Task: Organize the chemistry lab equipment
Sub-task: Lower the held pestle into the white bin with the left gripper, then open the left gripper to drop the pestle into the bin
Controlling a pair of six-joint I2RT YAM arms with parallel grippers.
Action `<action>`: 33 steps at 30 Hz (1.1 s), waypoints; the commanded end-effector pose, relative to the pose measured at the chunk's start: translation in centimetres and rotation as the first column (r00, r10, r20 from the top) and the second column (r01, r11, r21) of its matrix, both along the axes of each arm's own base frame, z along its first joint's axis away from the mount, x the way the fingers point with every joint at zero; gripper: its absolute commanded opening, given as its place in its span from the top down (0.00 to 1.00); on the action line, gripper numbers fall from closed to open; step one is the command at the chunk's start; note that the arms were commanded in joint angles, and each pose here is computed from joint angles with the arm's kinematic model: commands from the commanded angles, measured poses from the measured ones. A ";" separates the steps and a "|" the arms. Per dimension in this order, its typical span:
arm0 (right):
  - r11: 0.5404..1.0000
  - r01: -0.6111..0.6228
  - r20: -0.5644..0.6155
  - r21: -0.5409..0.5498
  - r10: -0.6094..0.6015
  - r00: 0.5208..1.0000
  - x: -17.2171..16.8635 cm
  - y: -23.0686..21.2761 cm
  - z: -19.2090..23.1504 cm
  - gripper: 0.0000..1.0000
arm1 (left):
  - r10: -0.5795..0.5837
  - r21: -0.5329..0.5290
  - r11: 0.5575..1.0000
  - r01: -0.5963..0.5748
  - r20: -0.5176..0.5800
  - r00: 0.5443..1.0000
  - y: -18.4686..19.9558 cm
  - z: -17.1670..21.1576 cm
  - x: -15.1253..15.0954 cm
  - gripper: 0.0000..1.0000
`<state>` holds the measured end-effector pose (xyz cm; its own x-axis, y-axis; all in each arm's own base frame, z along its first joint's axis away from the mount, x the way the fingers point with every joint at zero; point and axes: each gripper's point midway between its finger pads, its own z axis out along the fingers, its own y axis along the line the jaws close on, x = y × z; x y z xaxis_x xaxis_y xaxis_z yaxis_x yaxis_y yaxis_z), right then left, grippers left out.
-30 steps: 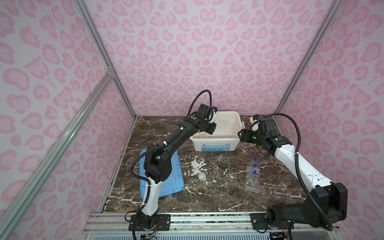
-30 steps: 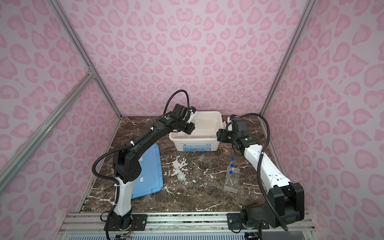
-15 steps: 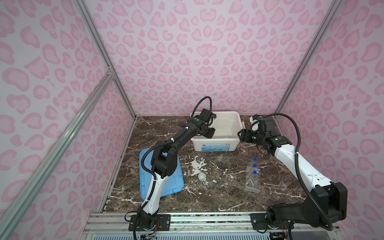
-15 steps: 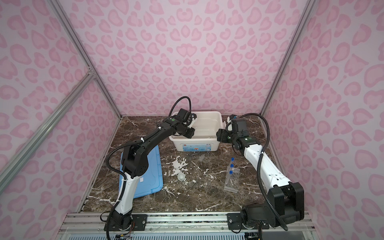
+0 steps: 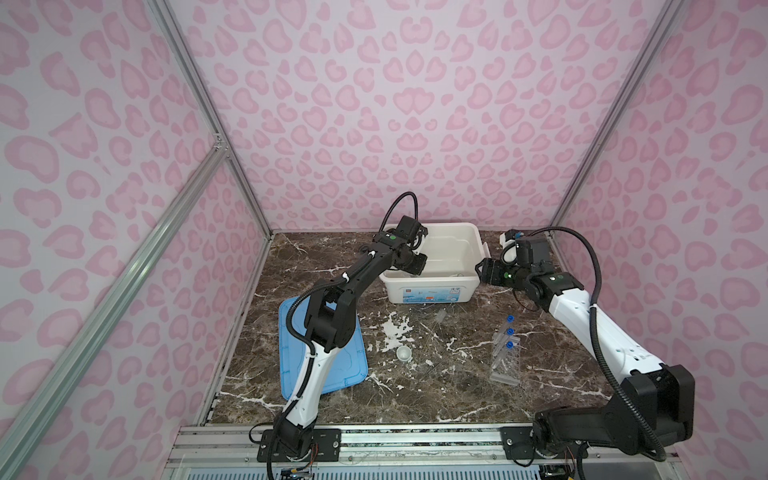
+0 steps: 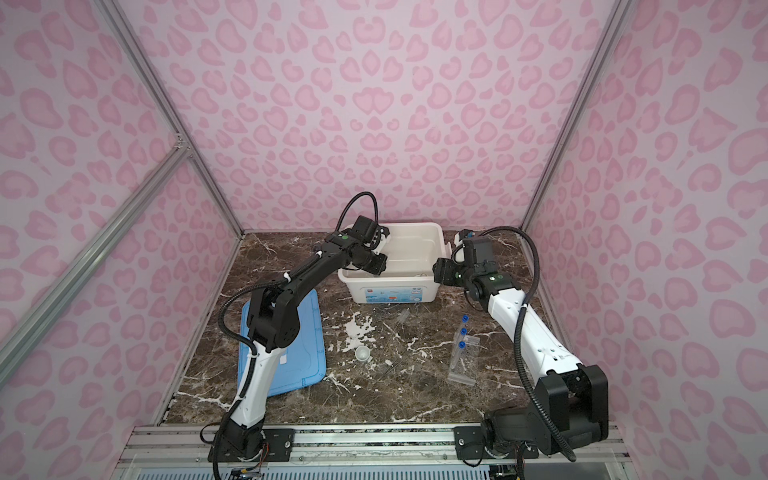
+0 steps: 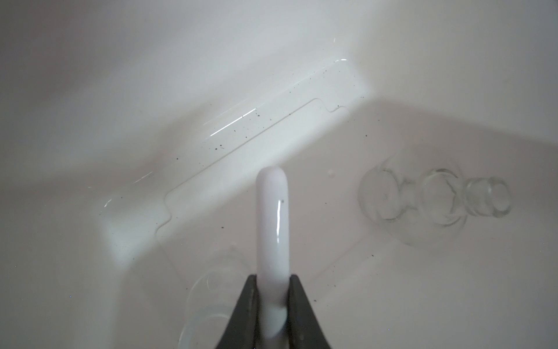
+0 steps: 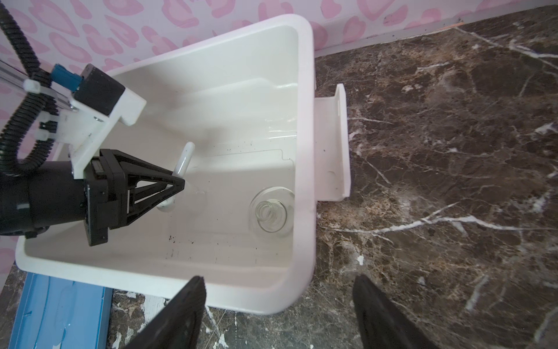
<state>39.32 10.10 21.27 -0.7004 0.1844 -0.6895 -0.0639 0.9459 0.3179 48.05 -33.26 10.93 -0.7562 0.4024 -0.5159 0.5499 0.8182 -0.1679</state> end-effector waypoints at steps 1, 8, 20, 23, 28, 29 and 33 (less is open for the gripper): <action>1.000 0.002 0.014 0.011 -0.002 1.000 0.4 0.1 0.1 0.22 | 0.009 -0.011 1.000 -0.009 -0.012 1.000 -0.2 -0.4 0.2 0.92; 1.000 0.006 0.014 0.010 -0.006 1.000 0.4 0.0 0.1 0.22 | 0.044 0.012 0.999 -0.043 -0.067 0.997 0.4 -2.2 0.5 0.92; 1.000 0.003 0.008 0.017 -0.003 1.000 0.4 0.2 -0.1 0.22 | 0.061 0.055 0.997 -0.055 -0.114 0.992 1.3 -4.0 0.0 0.89; 1.000 0.001 0.004 0.022 -0.001 1.000 0.4 0.3 -0.2 0.21 | 0.067 0.063 0.996 -0.060 -0.123 0.990 1.5 -4.3 -0.1 0.88; 1.000 0.000 0.004 0.024 0.000 1.000 0.4 0.3 -0.2 0.22 | 0.073 0.071 0.995 -0.064 -0.138 0.988 1.7 -4.7 -0.3 0.84; 1.000 0.000 0.003 0.024 0.000 1.000 0.4 0.3 -0.2 0.21 | 0.076 0.074 0.995 -0.066 -0.139 0.987 1.7 -4.8 -0.3 0.84; 1.000 -0.001 0.004 0.026 0.001 1.000 0.4 0.4 -0.2 0.22 | 0.088 0.081 0.994 -0.077 -0.139 0.986 1.9 -4.9 -0.2 0.78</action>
